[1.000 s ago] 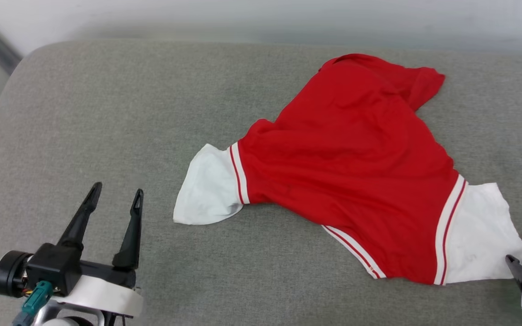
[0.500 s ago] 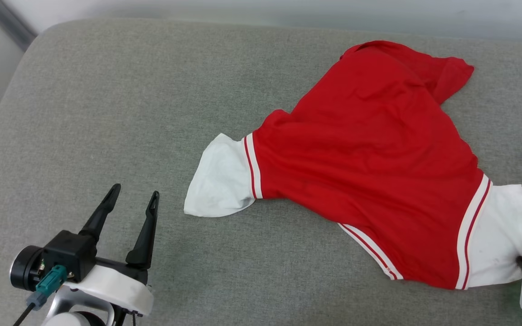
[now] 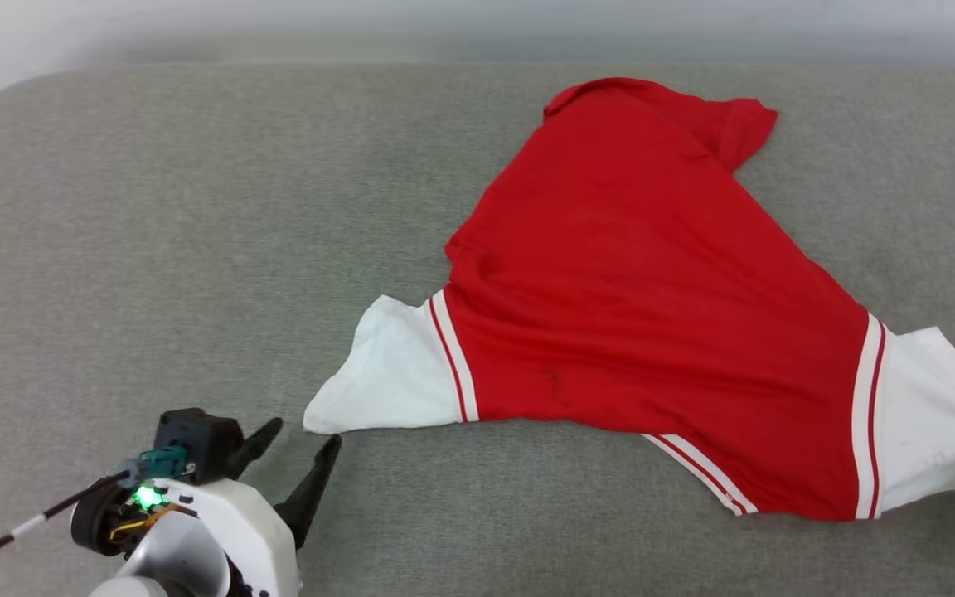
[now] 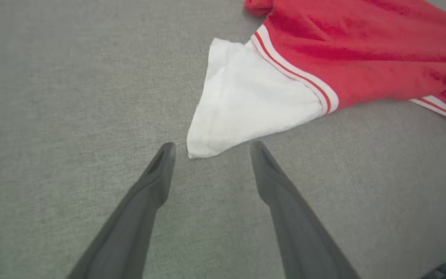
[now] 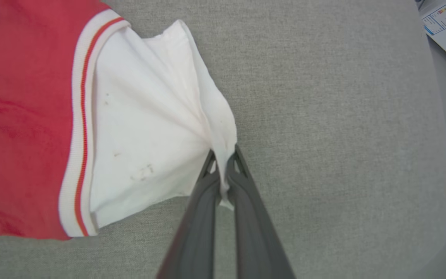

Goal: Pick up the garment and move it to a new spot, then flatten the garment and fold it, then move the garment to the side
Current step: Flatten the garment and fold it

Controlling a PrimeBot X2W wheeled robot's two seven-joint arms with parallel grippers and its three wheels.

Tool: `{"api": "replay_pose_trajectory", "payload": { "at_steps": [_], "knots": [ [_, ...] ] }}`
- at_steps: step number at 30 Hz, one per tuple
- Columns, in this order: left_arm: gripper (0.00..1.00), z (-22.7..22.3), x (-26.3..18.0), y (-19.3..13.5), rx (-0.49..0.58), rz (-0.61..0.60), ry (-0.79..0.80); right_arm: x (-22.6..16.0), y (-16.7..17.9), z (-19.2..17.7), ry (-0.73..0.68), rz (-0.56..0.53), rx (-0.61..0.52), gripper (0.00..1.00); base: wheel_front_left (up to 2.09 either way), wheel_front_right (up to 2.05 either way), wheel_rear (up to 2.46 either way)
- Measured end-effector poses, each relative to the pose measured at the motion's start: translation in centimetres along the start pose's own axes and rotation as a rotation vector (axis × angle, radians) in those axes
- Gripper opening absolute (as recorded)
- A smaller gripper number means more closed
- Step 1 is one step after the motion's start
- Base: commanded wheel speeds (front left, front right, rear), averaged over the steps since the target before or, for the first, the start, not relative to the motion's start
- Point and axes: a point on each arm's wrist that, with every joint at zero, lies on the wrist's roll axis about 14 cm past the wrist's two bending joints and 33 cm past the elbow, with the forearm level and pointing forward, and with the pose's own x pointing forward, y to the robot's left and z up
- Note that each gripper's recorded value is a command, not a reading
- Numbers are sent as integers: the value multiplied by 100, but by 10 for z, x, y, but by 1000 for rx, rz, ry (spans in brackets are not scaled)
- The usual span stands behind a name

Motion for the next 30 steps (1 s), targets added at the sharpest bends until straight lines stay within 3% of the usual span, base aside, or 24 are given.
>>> {"api": "replay_pose_trajectory", "payload": {
  "at_steps": [5, 22, 24, 25, 30],
  "knots": [
    [100, -4, 18, -9, 8, -49, 70, -1, 2, -6, 13, 6, 25, 0, 0, 0, 0],
    [98, -39, 44, 13, 105, -3, 245, 9, 12, -14, 41, 27, 32, 0, 0, 0, 0],
    [15, -40, 45, 13, 109, -6, 252, 10, 13, -13, 39, 28, 30, 0, 0, 0, 0],
    [0, -44, 45, 10, 109, -20, 267, 11, 14, -10, 34, 32, 25, 0, 0, 0, 0],
    [0, -43, 43, 6, 94, -35, 257, 9, 14, -6, 21, 34, 15, 0, 0, 0, 0]
  ]
}}
